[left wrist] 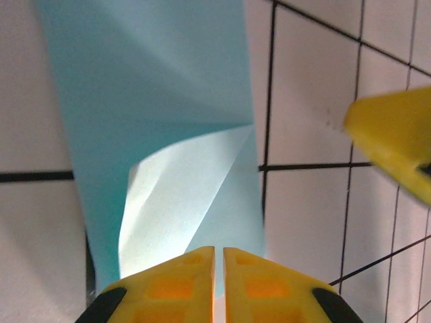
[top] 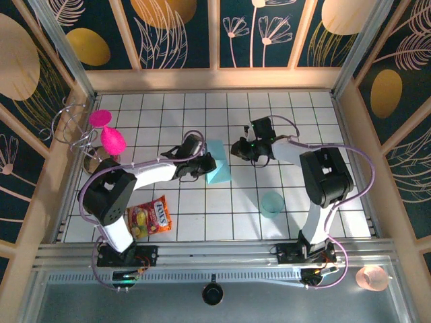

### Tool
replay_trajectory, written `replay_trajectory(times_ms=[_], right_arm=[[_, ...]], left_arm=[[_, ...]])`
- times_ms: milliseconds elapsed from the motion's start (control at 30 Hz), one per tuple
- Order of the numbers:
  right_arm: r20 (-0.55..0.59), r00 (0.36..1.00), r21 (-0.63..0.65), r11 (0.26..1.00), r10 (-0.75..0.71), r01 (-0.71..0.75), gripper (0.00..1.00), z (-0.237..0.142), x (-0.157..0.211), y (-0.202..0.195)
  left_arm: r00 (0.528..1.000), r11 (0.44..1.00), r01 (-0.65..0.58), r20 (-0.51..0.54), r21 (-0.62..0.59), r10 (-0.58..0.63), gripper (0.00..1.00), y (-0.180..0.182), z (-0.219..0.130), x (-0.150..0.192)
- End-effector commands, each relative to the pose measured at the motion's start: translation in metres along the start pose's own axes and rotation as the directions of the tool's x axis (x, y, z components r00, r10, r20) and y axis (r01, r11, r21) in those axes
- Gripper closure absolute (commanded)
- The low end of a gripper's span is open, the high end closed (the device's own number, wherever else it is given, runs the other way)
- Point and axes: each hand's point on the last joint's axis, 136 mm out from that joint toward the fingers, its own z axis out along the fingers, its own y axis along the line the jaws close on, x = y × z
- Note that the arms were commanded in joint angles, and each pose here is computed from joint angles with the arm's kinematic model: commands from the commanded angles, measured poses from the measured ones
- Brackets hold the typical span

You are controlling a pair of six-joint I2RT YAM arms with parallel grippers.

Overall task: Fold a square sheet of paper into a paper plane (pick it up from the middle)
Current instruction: Fold the triangle a second time at the center of the table, then turn over the paper at the center of the table.

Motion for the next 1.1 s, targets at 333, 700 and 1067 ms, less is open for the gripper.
replay_trajectory(times_ms=[333, 700, 1067], right_arm=[[-0.099, 0.990, -0.054, 0.993, 0.104, -0.110, 0.62, 0.022, 0.040, 0.012], [-0.108, 0.986, -0.013, 0.991, 0.129, -0.132, 0.62, 0.030, 0.044, 0.004], [-0.098, 0.986, 0.000, 0.991, 0.132, -0.133, 0.65, 0.033, 0.041, 0.005]], left_arm=[[0.998, 0.994, 0.031, 0.057, -0.107, -0.025, 0.85, 0.027, 0.019, -0.026], [0.998, 0.986, 0.059, 0.032, -0.153, -0.055, 0.85, 0.053, 0.028, -0.017], [0.996, 0.983, 0.084, 0.021, -0.160, -0.081, 0.85, 0.065, 0.033, -0.009]])
